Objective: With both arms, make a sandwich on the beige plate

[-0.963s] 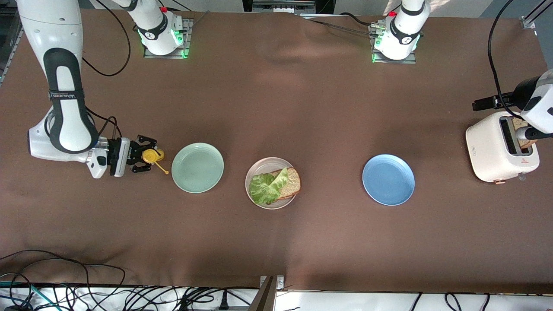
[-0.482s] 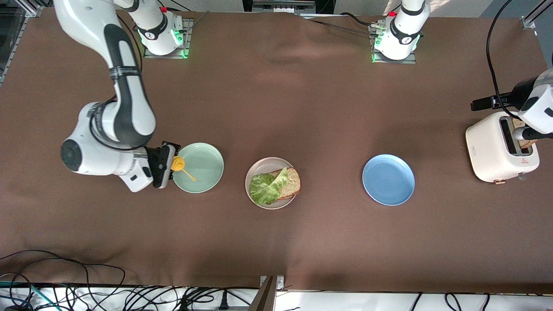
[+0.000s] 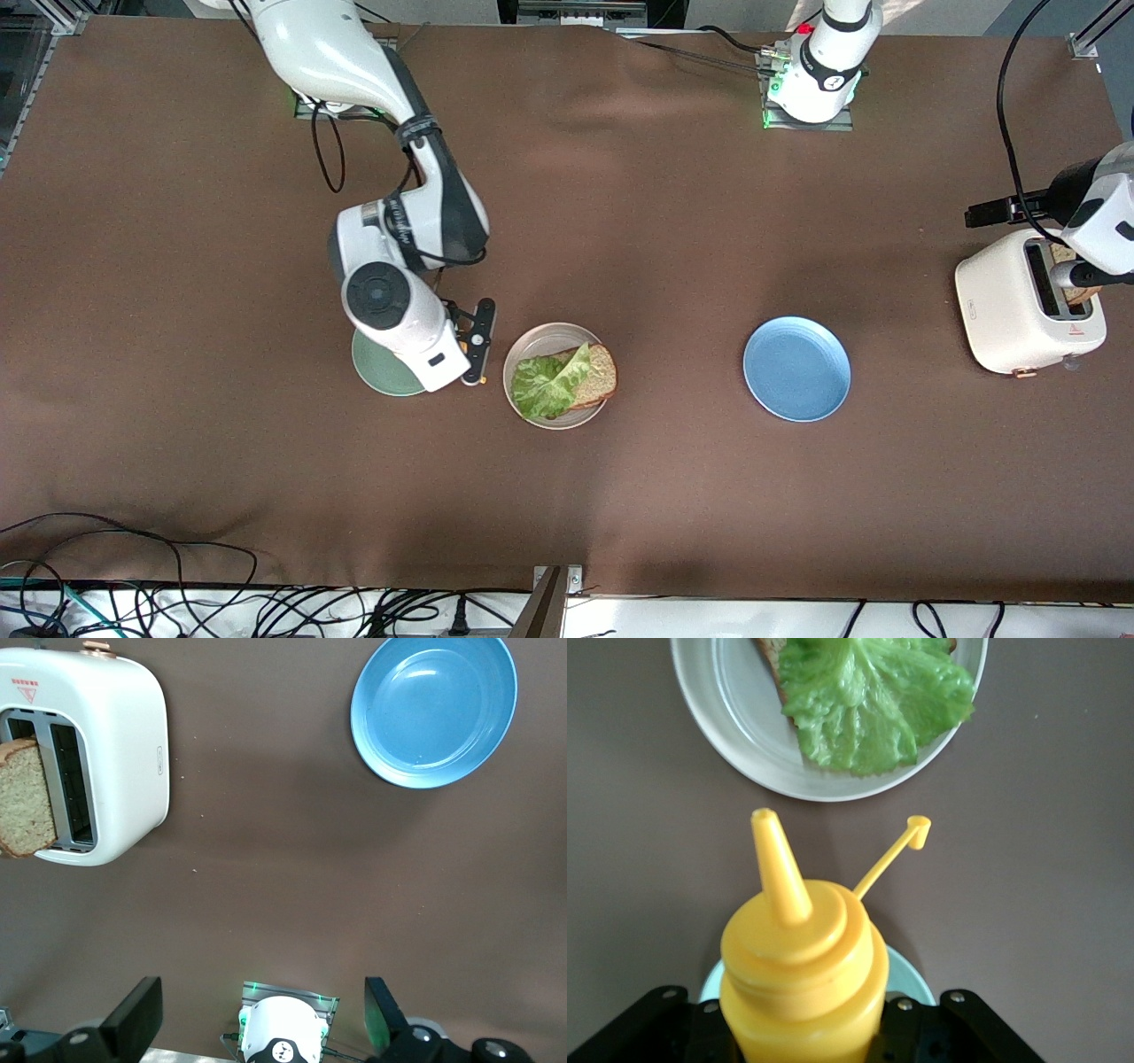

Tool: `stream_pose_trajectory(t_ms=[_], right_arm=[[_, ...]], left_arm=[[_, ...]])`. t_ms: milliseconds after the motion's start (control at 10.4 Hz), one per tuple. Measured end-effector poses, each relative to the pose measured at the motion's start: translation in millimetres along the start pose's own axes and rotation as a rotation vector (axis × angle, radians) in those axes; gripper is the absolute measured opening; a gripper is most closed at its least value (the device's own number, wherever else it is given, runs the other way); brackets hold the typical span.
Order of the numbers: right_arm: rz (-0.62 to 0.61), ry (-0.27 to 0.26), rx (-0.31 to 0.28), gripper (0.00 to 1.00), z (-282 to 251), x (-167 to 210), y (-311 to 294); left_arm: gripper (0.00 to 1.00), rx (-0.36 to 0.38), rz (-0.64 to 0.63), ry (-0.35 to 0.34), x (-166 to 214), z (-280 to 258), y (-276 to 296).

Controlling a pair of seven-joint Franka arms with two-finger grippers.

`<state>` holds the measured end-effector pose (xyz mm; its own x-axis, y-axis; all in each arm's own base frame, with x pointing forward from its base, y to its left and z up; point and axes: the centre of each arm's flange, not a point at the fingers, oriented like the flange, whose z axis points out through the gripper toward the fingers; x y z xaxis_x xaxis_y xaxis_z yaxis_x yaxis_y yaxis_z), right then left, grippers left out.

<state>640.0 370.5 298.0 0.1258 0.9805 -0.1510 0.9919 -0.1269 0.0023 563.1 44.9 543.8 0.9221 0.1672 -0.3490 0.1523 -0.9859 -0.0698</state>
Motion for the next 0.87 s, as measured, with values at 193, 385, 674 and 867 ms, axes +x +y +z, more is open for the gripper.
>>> stream_pose_trajectory(t_ms=[193, 385, 674, 867], right_arm=[[-0.088, -0.187, -0.114, 0.04, 12, 35, -21], [-0.125, -0.293, -0.165, 0.04, 23, 48, -31], [-0.181, -0.435, -0.264, 0.04, 19, 57, -36], [-0.254, -0.542, -0.353, 0.04, 9, 76, -50]], left_arm=[[1.00, -0.002, -0.006, -0.001, 0, 0, -4], [1.00, -0.002, -0.009, -0.001, 1, 0, -5], [1.00, -0.004, -0.014, -0.002, 1, 1, -8], [1.00, -0.003, -0.036, -0.005, 3, 3, -21]])
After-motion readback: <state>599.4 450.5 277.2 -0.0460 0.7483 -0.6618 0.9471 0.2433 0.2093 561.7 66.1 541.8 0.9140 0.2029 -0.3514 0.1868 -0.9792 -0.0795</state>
